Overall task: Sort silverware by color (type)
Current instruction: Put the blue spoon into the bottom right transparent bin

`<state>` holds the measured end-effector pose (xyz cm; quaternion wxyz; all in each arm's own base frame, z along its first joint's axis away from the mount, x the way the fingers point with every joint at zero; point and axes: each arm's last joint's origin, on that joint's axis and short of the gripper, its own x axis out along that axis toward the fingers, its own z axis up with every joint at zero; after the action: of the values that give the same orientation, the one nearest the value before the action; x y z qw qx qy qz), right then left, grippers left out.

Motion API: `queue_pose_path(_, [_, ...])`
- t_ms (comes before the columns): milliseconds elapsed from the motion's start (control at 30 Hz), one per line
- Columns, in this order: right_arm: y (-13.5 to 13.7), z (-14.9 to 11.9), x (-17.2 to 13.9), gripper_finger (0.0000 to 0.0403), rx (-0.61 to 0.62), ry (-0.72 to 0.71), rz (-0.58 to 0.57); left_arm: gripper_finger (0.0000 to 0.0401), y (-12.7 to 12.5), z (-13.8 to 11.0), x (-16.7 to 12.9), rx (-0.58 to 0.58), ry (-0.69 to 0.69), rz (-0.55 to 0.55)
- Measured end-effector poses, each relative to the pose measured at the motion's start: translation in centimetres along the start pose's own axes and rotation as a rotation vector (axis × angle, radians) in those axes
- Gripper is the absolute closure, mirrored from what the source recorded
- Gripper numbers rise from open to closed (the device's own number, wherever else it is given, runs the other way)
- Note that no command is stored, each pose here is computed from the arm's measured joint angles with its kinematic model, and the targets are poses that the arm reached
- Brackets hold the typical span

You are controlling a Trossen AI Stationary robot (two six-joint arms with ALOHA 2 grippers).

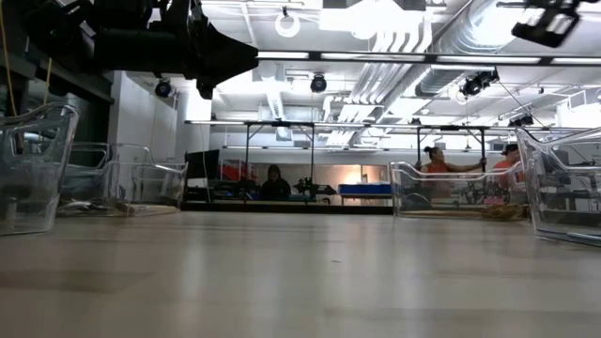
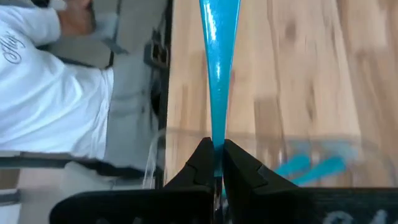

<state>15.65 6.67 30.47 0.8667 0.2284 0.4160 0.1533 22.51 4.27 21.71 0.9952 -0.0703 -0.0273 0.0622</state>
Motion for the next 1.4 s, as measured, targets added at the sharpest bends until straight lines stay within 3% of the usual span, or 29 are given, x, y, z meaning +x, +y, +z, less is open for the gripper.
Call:
queue_pose_path(267, [0.2, -2.1, -0.1, 0.0401, 0.161, 0.155, -0.074, 0.0295, 0.0, 0.0, 0.0, 0.0, 0.0, 0.0])
queue_pose_path(433, [-0.2, -3.4, -0.1, 0.0402, 0.169, 0.284, -0.154, 0.0295, 0.0, 0.0, 0.0, 0.0, -0.002, 0.0])
queue_pose_path(533, [-0.3, -3.7, 0.4, 0.0402, 0.094, 0.343, -0.18, 0.0295, 0.0, 0.1, 0.0, 0.008, -0.008, 0.0])
queue_pose_path(767, [-0.4, -3.6, 2.4, 0.0402, -0.216, 0.473, -0.15, 0.0295, 0.0, 0.1, 0.0, 0.027, -0.01, 0.01])
queue_pose_path(1000, [-0.5, -3.4, 3.9, 0.0402, -0.324, 0.55, -0.154, 0.0295, 0.1, 0.1, 0.0, 0.028, -0.013, 0.03])
queue_pose_path(1400, [1.9, 0.1, 4.8, 0.0402, -0.534, 0.608, -0.172, 0.0295, 0.1, -0.1, 0.0, 0.027, 0.003, 0.032])
